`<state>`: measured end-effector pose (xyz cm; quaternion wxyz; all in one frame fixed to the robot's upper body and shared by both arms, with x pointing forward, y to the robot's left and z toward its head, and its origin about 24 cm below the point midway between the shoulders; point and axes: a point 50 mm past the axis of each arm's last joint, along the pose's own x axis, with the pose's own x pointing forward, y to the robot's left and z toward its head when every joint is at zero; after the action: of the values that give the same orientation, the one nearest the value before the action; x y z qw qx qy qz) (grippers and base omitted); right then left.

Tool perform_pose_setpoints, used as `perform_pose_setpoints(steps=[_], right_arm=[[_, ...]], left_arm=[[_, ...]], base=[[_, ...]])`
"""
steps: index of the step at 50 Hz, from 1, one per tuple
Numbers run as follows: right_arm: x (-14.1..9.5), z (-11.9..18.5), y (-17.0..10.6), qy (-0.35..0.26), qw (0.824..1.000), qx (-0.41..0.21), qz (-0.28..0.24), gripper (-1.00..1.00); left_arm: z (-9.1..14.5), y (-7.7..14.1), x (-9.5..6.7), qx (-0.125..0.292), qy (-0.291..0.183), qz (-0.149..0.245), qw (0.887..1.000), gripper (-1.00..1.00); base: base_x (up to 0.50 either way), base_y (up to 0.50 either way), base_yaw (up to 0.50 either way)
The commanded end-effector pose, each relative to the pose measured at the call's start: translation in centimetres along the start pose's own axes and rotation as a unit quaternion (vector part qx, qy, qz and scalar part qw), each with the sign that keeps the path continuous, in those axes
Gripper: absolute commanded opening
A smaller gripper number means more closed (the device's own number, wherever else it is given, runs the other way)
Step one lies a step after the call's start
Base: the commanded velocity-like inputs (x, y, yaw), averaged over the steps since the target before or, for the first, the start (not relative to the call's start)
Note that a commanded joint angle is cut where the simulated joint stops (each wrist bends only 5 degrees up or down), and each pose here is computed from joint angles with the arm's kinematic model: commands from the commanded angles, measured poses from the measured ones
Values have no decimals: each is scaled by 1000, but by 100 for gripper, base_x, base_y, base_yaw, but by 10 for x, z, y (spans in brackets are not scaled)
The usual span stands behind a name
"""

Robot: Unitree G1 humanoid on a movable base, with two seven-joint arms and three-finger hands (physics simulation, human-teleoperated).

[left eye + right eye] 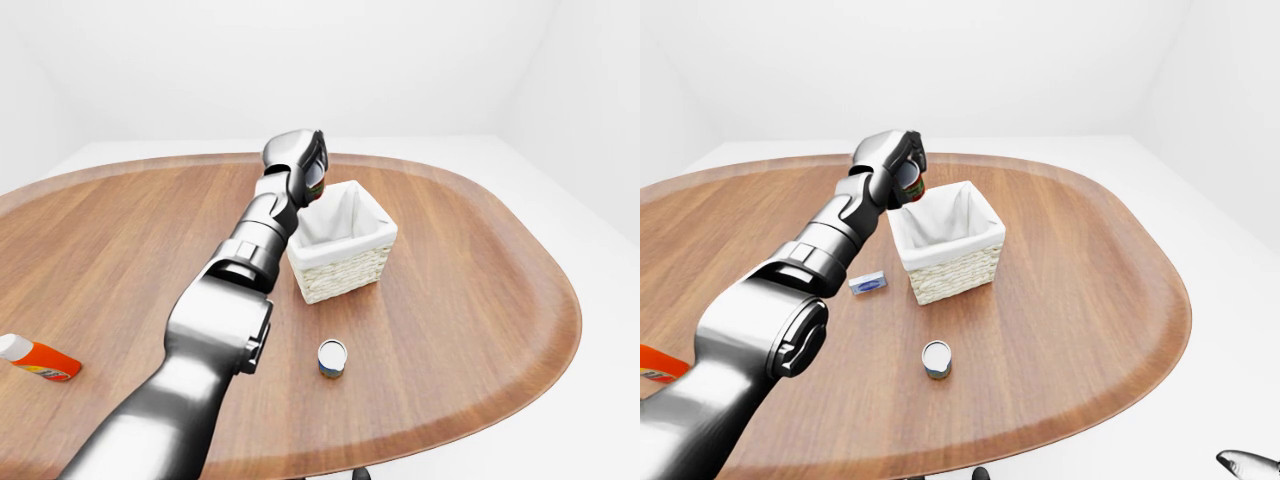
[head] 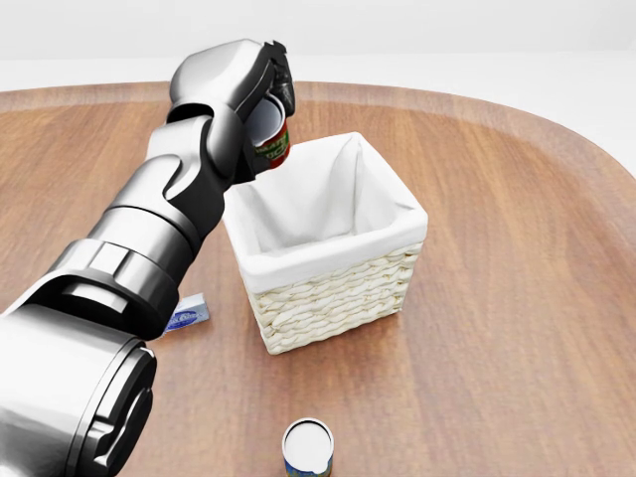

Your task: Pick up the tomato sauce, and put it in the basket.

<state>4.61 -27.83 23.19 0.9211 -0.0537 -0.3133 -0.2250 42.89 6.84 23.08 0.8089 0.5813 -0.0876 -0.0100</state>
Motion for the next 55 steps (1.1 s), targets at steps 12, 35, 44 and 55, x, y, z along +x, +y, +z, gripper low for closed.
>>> perform_pose_setpoints(steps=[12,35,44,55], right_arm=[[0,-1,2,0,1000,2,4,100],[0,0,1,-1,1000,3,4,100],[0,2,0,-2,1000,4,3,100],[0,1,0,-2,1000,4,3,100]], left_arm=[[-14,-63,-17,59,10,-47,997,-100],[-10,-74,-21,1,20,-44,999,-100],[-9,-73,-21,-4,19,-33,999,-100],[-10,-71,-20,-6,21,-25,999,-73]], base=[[0,0,0],[0,0,0],[0,0,0],[0,0,0]])
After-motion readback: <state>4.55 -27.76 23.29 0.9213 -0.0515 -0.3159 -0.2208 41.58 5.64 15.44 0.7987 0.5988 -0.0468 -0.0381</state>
